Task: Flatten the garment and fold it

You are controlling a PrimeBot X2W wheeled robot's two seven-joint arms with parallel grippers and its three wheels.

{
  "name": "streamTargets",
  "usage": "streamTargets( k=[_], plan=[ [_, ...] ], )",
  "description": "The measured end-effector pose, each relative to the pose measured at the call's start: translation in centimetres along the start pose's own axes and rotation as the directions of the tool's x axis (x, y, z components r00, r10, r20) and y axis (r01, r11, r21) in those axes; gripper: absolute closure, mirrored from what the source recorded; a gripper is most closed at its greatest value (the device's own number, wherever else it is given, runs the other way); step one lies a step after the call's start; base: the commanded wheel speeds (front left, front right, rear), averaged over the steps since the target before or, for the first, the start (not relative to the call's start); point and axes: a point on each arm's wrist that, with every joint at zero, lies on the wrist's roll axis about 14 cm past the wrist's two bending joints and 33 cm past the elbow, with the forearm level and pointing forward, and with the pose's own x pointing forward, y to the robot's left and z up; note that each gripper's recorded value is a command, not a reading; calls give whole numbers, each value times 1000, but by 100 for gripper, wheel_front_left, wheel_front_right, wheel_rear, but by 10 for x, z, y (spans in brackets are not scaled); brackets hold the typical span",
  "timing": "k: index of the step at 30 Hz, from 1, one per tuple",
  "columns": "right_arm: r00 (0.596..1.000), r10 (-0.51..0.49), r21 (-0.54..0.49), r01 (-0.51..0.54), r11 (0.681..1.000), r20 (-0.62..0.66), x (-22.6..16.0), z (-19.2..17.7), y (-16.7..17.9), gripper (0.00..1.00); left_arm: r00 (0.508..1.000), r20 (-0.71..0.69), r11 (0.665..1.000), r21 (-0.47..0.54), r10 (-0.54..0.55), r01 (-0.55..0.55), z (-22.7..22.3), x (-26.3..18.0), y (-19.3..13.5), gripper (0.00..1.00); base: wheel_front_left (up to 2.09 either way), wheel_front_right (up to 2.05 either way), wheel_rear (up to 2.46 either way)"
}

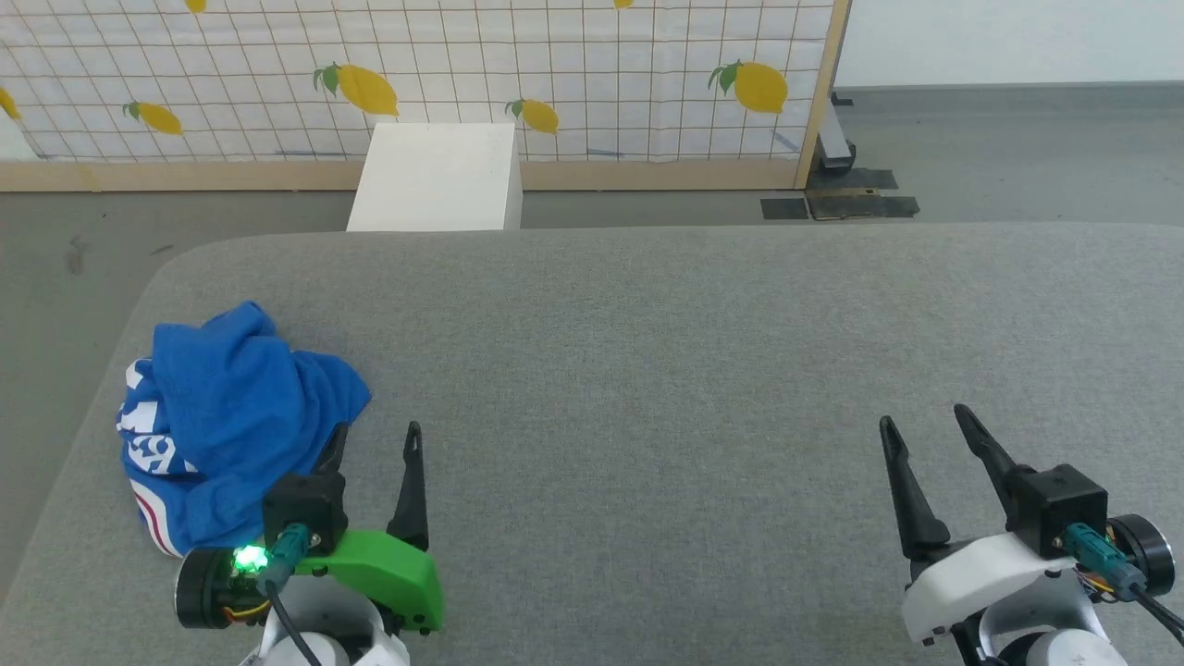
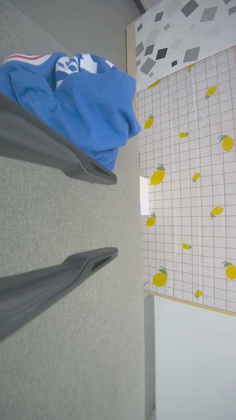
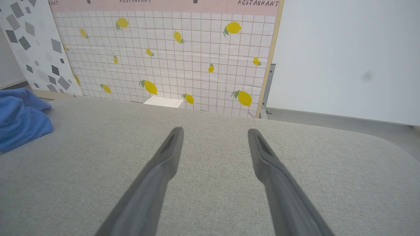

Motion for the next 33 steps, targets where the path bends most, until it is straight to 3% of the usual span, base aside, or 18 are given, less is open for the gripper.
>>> streamTargets(
  k=[33],
  plan=[
    [999,-7,47,5,999,43,-1,1,-1,0,999,37,999,-40,25,-23,0,-1,6,0,0,0,0]
  ],
)
